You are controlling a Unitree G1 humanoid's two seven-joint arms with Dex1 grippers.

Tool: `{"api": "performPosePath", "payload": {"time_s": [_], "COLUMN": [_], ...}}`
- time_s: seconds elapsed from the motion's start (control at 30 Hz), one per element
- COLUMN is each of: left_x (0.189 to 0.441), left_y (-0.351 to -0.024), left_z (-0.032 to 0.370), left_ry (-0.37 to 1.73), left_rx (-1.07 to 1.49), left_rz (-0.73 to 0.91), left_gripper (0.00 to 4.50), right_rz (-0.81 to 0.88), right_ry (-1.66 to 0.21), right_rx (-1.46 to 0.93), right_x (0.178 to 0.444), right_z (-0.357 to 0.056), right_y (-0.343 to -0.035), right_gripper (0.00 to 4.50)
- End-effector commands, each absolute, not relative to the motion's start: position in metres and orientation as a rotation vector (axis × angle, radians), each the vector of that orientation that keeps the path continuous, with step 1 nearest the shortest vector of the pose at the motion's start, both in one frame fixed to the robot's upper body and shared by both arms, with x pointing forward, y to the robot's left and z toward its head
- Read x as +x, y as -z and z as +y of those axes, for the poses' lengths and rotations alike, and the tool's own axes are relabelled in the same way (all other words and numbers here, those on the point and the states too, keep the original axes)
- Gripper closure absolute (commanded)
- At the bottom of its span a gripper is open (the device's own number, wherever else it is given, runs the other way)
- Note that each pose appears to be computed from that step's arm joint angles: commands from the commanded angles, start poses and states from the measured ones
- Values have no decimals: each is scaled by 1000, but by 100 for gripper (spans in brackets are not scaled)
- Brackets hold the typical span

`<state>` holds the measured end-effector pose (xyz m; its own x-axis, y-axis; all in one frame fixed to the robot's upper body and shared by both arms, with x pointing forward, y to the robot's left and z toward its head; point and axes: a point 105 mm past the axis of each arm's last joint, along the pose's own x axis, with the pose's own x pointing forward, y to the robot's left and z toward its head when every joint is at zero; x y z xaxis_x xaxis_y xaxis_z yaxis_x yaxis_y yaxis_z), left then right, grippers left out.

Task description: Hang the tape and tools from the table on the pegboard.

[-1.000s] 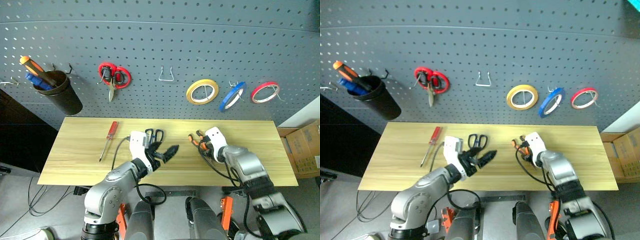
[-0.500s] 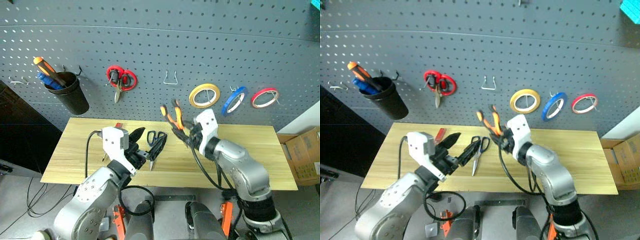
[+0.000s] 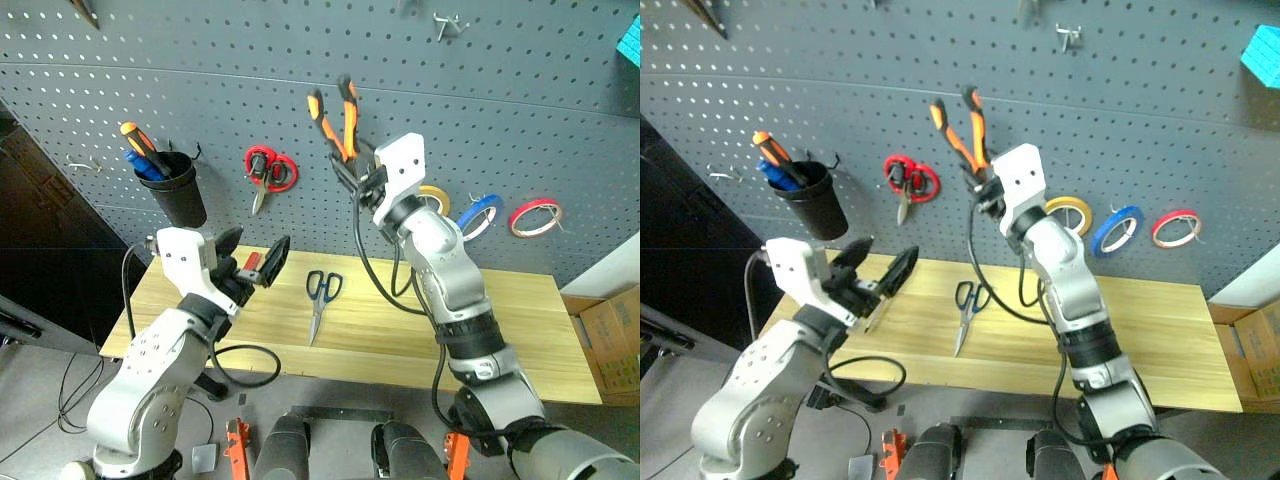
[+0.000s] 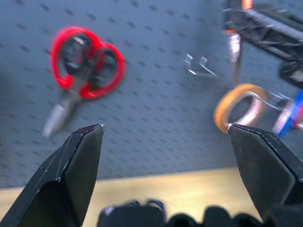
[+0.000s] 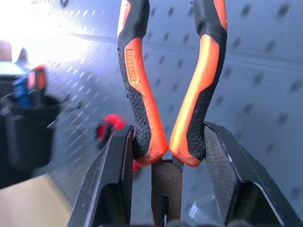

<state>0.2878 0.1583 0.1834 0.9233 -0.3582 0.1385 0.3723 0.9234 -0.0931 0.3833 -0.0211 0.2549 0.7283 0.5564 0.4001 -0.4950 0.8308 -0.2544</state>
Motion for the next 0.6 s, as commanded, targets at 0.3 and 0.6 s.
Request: {"api": "performPosePath", "payload": {"time_s": [0.3, 0.6], "left_x": [300, 295], "left_y": [-188, -188], "left_z": [116, 113], "left_ry": [491, 508], "left_rx": [-145, -148], "left_rz": [-182, -176], "left_gripper": [0, 0], "right_rz": [-580, -516], "right_ry": [-284, -297], "right_rx": [-58, -18], "right_x": [427, 427], "right_z": [-40, -23], "right_y": [-259, -228], "right_gripper": [275, 275]}}
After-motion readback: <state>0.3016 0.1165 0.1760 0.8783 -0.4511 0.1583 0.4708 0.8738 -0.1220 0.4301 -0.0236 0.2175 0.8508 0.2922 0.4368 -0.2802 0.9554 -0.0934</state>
